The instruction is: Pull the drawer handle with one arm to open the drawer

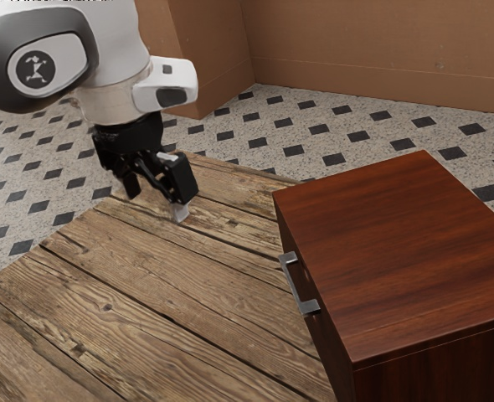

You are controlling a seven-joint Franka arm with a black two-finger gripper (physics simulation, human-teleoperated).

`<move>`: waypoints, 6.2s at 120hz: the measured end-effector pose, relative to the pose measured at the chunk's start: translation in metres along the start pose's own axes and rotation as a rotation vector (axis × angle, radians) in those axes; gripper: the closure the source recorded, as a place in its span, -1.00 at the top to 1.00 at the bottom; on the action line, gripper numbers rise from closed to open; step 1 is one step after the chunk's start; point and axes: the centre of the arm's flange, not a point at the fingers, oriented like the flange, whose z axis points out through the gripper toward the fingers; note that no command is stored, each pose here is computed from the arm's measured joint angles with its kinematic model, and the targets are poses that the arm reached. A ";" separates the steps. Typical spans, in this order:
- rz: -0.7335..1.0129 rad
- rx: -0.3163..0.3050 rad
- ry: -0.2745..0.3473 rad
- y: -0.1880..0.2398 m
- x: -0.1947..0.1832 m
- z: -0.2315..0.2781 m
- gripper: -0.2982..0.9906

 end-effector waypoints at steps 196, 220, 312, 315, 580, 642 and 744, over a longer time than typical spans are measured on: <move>-0.988 -0.607 0.025 0.046 -0.029 0.124 0.54; -1.003 -0.593 0.012 0.058 -0.027 0.133 0.54; -1.068 -0.598 0.130 0.079 -0.004 0.180 0.54; -1.067 -0.596 0.133 0.080 -0.004 0.182 0.54; -1.051 -0.532 0.113 0.016 -0.108 0.167 0.54; -1.051 -0.470 0.125 -0.002 -0.139 0.160 0.54; -1.103 -0.388 0.125 -0.034 -0.165 0.153 0.53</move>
